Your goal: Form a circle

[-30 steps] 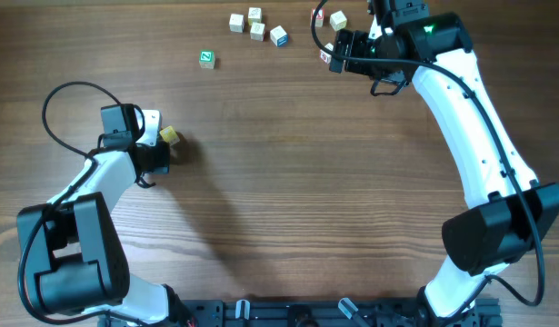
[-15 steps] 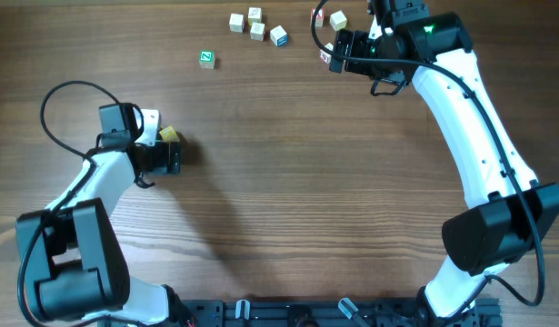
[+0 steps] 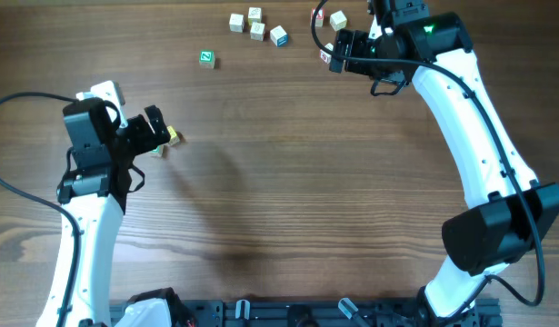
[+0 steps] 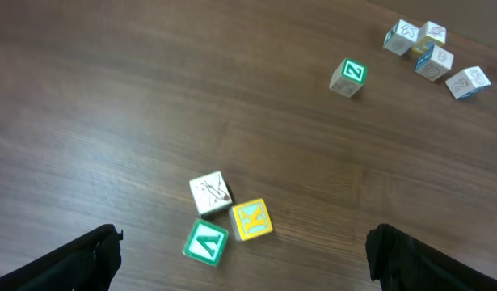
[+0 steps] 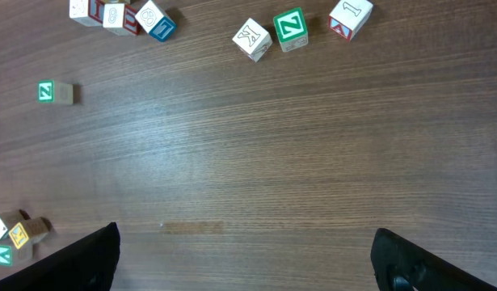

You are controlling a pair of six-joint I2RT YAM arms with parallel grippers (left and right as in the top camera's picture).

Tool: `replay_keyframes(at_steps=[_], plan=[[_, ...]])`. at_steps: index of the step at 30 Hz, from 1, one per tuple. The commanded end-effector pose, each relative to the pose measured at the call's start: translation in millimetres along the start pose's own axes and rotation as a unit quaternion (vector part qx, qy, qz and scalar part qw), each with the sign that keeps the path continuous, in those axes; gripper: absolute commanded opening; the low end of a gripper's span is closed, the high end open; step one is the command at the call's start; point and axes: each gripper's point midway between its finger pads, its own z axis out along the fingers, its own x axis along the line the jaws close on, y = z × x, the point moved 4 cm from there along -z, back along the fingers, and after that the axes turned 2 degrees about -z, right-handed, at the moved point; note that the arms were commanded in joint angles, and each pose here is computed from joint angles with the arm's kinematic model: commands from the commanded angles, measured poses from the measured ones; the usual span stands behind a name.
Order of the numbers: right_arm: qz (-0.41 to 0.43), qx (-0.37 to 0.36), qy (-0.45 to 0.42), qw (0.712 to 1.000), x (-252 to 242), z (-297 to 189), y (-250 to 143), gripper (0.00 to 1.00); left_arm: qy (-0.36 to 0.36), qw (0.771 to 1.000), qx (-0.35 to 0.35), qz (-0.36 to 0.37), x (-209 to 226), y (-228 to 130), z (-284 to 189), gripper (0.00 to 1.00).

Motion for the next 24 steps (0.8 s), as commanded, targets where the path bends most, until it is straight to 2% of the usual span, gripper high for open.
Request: replay_keyframes(at_steps=[1,3,5,8,10,12,13,14,15,17,20,24], plan=[[0.002,-0.013,-0.005,1.000,-0.1,-6.2,3.8,1.00,-0.010,0.997,0.057,-0.046,0.6,-22.2,17.6,0.99],[0.002,-0.013,-0.005,1.000,-0.2,-6.1,3.8,1.00,-0.064,0.989,0.118,-0.057,-11.6,-44.1,33.2,0.97],[0.002,-0.013,-0.005,1.000,-0.1,-6.2,3.8,1.00,-0.098,0.982,0.149,-0.064,-19.7,-55.9,41.4,0.99],[0.002,-0.013,-0.005,1.000,-0.1,-6.2,3.8,1.00,-0.109,0.981,0.153,-0.048,-29.7,-59.5,44.2,0.96],[0.002,-0.013,-0.005,1.000,-0.1,-6.2,3.8,1.00,-0.124,0.981,0.143,-0.032,-42.1,-56.9,45.1,0.90],[0.002,-0.013,-0.005,1.000,-0.2,-6.1,3.8,1.00,-0.145,0.982,0.120,-0.010,-59.4,-50.6,46.2,0.74],[0.002,-0.013,-0.005,1.000,-0.1,-6.2,3.8,1.00,-0.134,0.986,0.098,-0.005,-63.9,-44.4,48.5,0.54],[0.002,-0.013,-0.005,1.000,-0.1,-6.2,3.9,1.00,-0.109,0.991,0.081,-0.014,-62.3,-39.3,50.9,0.39],[0.002,-0.013,-0.005,1.000,-0.2,-6.1,3.8,1.00,-0.085,0.994,0.059,-0.030,-60.6,-32.9,54.1,0.36],[0.002,-0.013,-0.005,1.000,-0.1,-6.2,3.8,1.00,-0.089,0.994,0.053,-0.042,-63.1,-30.9,59.4,0.36],[0.002,-0.013,-0.005,1.000,-0.1,-6.2,3.9,1.00,-0.104,0.990,0.079,-0.052,-66.2,-43.7,76.3,0.26],[0.002,-0.013,-0.005,1.000,-0.1,-6.1,3.8,1.00,-0.097,0.986,0.107,-0.083,-63.4,-62.0,101.5,0.23]])
